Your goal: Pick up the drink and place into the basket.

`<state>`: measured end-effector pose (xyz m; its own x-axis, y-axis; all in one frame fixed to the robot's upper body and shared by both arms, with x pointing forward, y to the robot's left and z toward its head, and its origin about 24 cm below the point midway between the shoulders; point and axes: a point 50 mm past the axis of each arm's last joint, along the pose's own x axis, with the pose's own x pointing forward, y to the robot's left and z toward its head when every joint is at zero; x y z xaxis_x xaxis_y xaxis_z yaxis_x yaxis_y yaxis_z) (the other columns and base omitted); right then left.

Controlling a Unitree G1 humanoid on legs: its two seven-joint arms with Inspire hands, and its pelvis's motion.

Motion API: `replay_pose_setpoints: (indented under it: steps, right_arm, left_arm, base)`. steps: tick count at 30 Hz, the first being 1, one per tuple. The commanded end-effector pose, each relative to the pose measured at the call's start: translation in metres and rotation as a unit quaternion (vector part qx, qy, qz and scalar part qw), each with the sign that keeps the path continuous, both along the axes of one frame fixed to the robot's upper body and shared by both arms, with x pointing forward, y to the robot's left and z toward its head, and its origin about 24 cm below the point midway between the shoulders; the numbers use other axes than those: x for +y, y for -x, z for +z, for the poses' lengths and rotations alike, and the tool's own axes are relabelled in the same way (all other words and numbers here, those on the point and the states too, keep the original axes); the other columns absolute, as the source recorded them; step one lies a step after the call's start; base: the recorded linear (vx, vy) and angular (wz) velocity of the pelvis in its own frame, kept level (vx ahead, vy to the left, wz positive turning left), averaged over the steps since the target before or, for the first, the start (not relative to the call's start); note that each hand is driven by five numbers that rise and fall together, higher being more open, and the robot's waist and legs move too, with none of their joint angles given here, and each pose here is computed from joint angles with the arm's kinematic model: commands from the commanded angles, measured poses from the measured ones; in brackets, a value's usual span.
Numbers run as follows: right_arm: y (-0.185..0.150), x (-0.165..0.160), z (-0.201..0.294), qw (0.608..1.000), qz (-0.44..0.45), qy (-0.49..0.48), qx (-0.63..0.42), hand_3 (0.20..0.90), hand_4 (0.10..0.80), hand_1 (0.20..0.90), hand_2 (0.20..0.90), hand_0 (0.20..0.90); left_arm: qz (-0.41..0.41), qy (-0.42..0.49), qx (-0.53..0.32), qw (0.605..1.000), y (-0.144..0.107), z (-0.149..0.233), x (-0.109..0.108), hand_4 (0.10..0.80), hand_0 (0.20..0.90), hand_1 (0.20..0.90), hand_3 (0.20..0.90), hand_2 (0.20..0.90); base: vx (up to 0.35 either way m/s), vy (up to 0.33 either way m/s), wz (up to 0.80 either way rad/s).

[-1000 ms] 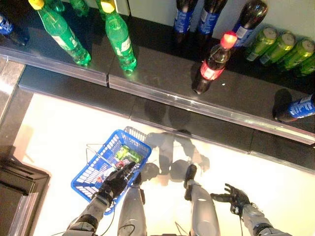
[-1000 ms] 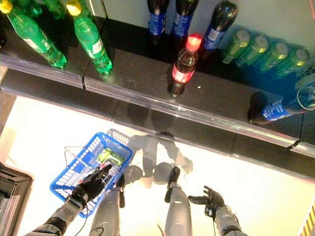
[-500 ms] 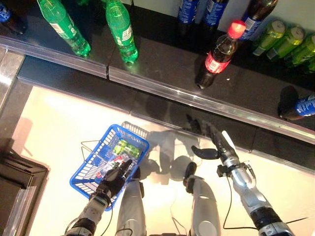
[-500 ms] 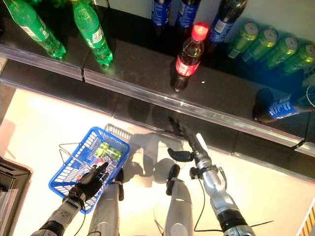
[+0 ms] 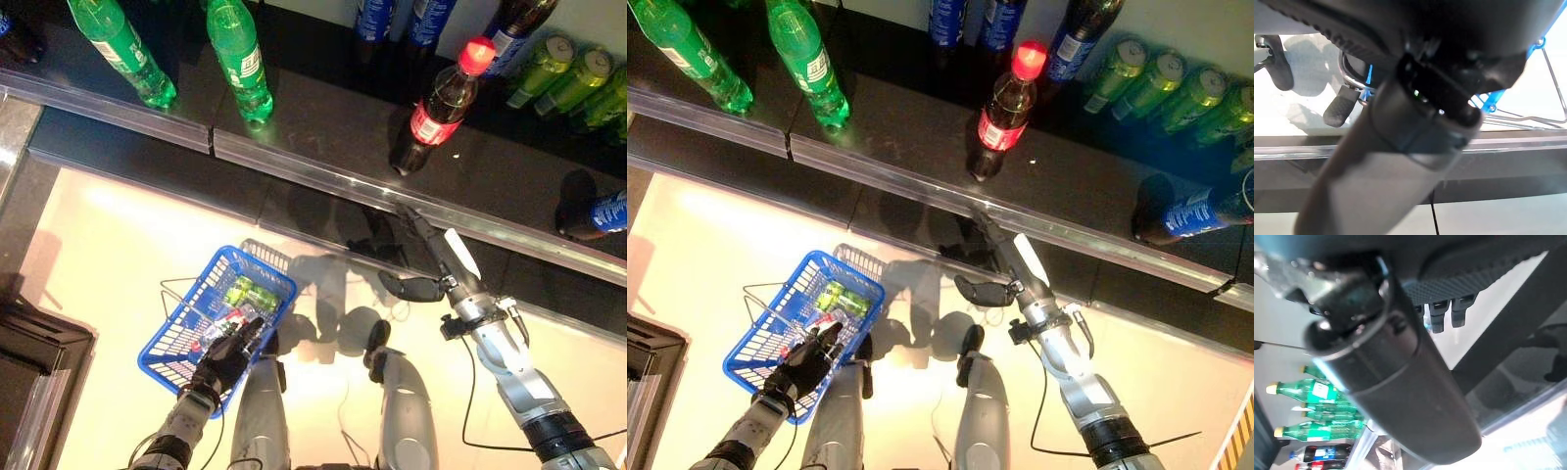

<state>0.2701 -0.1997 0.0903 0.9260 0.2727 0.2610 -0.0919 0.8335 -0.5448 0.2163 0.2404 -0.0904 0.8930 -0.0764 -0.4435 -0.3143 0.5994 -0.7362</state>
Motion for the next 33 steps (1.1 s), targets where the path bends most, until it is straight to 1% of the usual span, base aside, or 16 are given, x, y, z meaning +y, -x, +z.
replay_pose_setpoints:
  steps: [1, 9, 16, 25, 33]
  right_arm:
    - [0.012, -0.002, 0.059, 0.987, 0.029, -0.019, -0.156, 0.900, 0.800, 0.900, 0.900, 0.900]
    - [0.013, -0.014, 0.077, 0.976, 0.005, -0.085, -0.199, 0.900, 0.800, 0.900, 0.900, 0.900]
    - [0.006, -0.031, 0.080, 0.967, -0.048, -0.153, -0.198, 0.900, 0.800, 0.900, 0.900, 0.900]
    - [0.001, -0.035, 0.084, 0.958, -0.074, -0.187, -0.206, 0.900, 0.800, 0.900, 0.900, 0.900]
    - [-0.008, -0.036, 0.102, 0.948, -0.087, -0.195, -0.237, 0.900, 0.800, 0.900, 0.900, 0.900]
  left_arm:
    - [-0.028, 0.057, -0.053, 0.997, 0.021, -0.004, -0.019, 0.100, 0.300, 0.300, 0.200, 0.300]
    - [-0.030, 0.057, -0.051, 0.997, 0.020, -0.004, -0.020, 0.100, 0.300, 0.300, 0.200, 0.300]
    - [-0.030, 0.057, -0.047, 0.997, 0.022, -0.005, -0.021, 0.100, 0.300, 0.300, 0.200, 0.300]
    - [-0.030, 0.059, -0.044, 0.997, 0.022, -0.006, -0.023, 0.100, 0.300, 0.300, 0.200, 0.300]
    - [-0.034, 0.058, -0.032, 0.997, 0.022, -0.007, -0.022, 0.100, 0.300, 0.300, 0.200, 0.300]
  base:
    - [0.000, 0.000, 0.00]
    - [0.000, 0.000, 0.00]
    - [0.000, 0.000, 0.00]
    - [0.003, 0.000, -0.01]
    - [0.000, 0.000, 0.00]
